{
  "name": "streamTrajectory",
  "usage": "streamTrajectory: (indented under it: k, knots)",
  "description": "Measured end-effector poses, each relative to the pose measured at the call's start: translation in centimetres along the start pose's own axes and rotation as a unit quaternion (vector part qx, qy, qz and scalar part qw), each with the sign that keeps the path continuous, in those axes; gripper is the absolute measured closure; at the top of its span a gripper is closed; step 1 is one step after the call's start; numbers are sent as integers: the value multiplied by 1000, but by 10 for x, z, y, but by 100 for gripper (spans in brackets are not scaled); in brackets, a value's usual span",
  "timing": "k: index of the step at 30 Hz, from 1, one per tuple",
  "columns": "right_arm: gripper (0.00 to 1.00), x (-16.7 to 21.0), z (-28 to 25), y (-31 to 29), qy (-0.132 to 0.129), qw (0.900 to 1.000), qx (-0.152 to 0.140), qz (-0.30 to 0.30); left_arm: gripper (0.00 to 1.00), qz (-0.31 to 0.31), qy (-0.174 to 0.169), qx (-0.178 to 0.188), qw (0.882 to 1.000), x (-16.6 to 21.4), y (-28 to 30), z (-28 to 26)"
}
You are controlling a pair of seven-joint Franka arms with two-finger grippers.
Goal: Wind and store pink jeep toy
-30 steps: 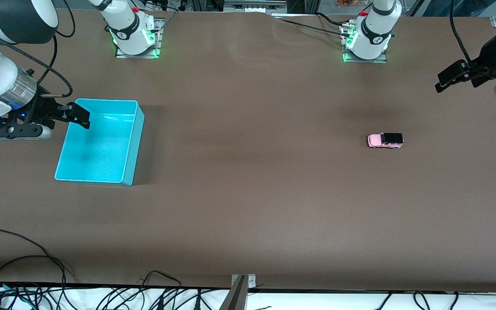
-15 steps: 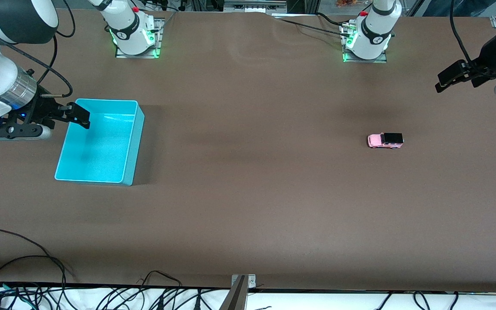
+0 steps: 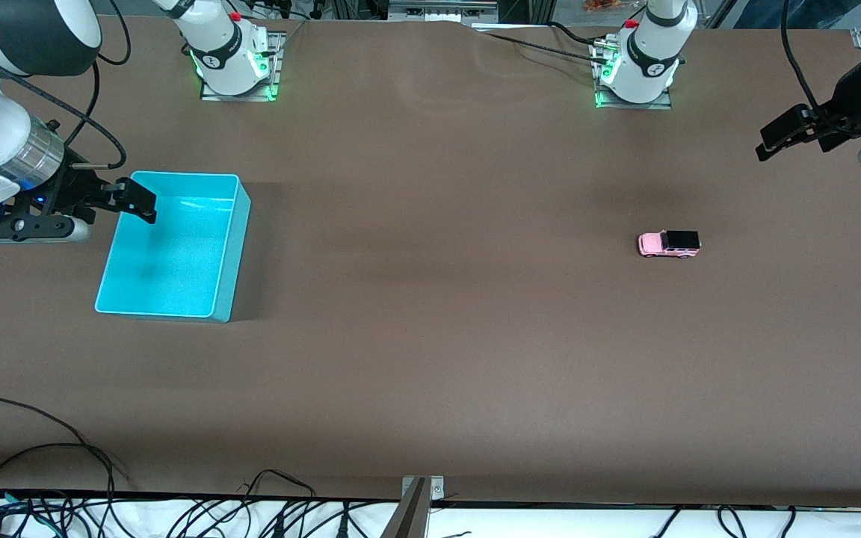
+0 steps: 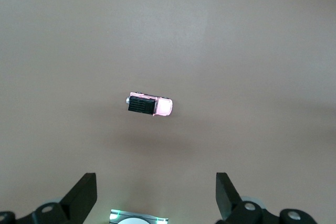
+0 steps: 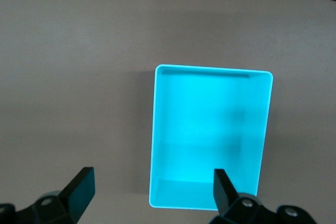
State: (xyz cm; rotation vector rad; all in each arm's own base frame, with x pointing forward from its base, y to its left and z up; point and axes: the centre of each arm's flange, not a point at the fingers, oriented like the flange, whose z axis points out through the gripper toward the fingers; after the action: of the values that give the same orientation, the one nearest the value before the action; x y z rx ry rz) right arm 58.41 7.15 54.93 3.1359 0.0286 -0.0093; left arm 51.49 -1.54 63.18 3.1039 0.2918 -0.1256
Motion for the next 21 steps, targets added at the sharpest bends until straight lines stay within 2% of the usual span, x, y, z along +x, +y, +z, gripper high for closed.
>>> streamTrajectory:
  k: [21]
  knots:
    - [0,0,0,-4,0,1000,0,-3,0,-3,-3,0,1000,1,-3,2]
